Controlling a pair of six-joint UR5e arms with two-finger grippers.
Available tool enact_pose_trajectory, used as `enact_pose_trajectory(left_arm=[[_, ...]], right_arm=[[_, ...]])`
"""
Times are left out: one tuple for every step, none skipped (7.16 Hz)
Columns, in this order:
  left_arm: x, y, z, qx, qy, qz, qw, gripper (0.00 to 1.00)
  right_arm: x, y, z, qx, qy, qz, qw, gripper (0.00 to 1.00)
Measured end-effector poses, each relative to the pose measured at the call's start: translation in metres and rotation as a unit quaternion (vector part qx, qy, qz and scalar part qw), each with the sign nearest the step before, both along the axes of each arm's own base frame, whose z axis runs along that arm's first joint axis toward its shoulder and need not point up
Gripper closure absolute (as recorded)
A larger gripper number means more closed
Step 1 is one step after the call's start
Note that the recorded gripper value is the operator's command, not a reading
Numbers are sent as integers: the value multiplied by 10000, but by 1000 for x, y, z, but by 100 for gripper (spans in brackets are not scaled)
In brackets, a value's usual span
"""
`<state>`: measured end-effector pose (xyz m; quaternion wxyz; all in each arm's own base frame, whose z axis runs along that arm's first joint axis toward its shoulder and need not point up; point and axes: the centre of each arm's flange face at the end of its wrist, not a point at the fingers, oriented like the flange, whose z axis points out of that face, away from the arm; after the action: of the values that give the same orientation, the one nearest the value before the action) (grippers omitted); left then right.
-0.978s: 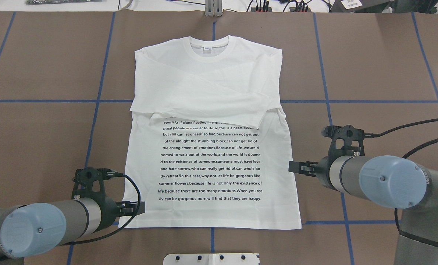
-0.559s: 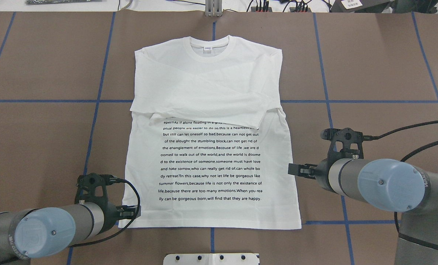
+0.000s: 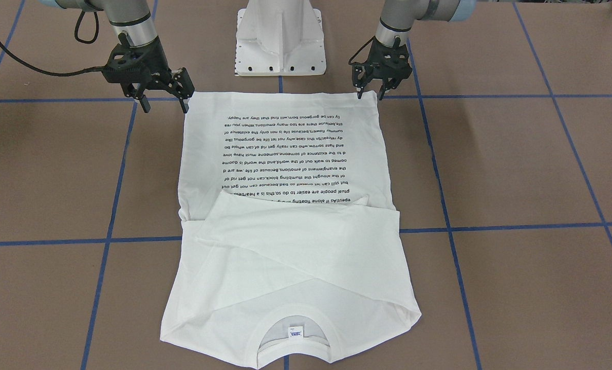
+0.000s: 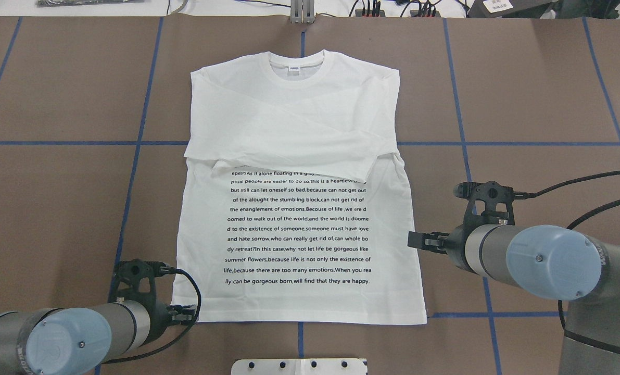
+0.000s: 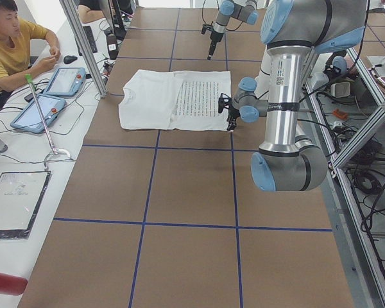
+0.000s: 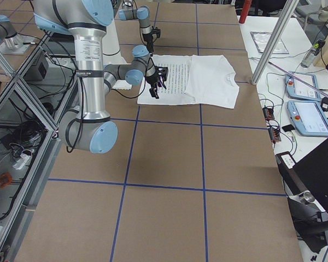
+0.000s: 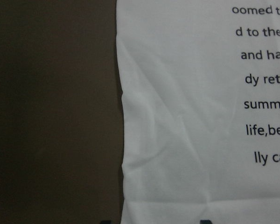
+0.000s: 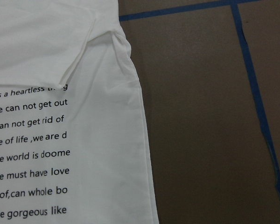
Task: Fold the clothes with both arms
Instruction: 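Position both grippers at the hem edges nearest the robot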
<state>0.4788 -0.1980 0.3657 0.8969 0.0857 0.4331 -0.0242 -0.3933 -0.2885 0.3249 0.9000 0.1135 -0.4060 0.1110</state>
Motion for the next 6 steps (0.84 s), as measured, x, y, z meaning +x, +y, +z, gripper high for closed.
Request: enact_pose_trajectory(left_arm=[[1,2,0,-2,-6,17,10000,51],[1,3,1,-1,-10,23,10000,52],[1,3,1,1,-19,24,10000,52],[2,4,3,-1,-44,26,10000,53],[2,4,5,-6,-91,30,10000,58],[2,4,6,-10,-132,33,9999,64]], right_arm=[[0,0,0,1,-3,0,10000,0],[0,0,-1,3,-7,0,10000,0],[0,0,-1,4,-10,0,10000,0],[0,0,-1,4,-11,0,10000,0],[0,0,-1,4,-12,0,10000,0],[0,0,-1,4,-11,0,10000,0]])
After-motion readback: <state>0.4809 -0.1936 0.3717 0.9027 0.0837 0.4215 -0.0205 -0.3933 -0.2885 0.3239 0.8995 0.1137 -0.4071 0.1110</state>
